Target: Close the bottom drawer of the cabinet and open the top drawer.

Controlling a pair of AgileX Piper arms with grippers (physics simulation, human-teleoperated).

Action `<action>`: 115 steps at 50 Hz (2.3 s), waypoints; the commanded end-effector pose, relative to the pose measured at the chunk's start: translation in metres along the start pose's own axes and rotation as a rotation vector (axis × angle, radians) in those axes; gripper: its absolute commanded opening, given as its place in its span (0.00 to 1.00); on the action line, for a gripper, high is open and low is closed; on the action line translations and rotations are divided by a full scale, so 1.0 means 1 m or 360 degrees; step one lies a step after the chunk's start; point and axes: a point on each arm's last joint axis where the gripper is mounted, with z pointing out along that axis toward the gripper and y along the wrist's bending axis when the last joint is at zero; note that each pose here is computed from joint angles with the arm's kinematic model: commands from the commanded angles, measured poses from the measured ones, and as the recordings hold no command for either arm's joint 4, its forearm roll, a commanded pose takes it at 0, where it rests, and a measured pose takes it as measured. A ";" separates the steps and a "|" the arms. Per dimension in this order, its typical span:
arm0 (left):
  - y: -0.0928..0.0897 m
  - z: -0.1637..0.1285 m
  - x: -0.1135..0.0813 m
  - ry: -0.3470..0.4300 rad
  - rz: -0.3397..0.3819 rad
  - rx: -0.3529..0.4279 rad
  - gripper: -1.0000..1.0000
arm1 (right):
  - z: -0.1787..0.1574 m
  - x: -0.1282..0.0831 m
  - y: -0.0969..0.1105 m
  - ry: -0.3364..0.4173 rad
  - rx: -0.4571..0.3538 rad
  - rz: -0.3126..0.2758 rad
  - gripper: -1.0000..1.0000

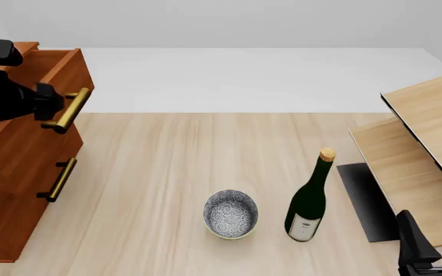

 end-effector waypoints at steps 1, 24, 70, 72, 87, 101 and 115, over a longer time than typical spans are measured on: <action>-0.003 0.005 0.004 0.0015 -0.0016 0.0016 1.00 | 0.000 0.000 0.000 -0.0001 0.0000 -0.0001 1.00; -0.015 0.002 0.005 0.0015 -0.0009 0.0073 1.00 | 0.000 0.000 0.000 -0.0001 0.0003 0.0000 1.00; -0.068 0.004 0.005 0.0023 0.0086 0.0335 1.00 | 0.000 -0.001 0.000 -0.0003 0.0005 0.0018 1.00; -0.070 0.004 0.005 0.0022 0.0090 0.0347 1.00 | 0.000 -0.001 0.000 -0.0004 0.0005 0.0018 1.00; -0.084 0.005 0.001 0.0015 0.0092 0.0407 1.00 | 0.000 -0.001 0.000 -0.0003 0.0008 0.0022 1.00; -0.091 0.009 0.002 0.0021 0.0092 0.0436 1.00 | 0.000 -0.001 0.000 -0.0004 0.0010 0.0024 1.00; -0.103 0.005 0.002 0.0014 0.0094 0.0496 1.00 | 0.000 0.000 0.000 -0.0004 0.0011 0.0023 1.00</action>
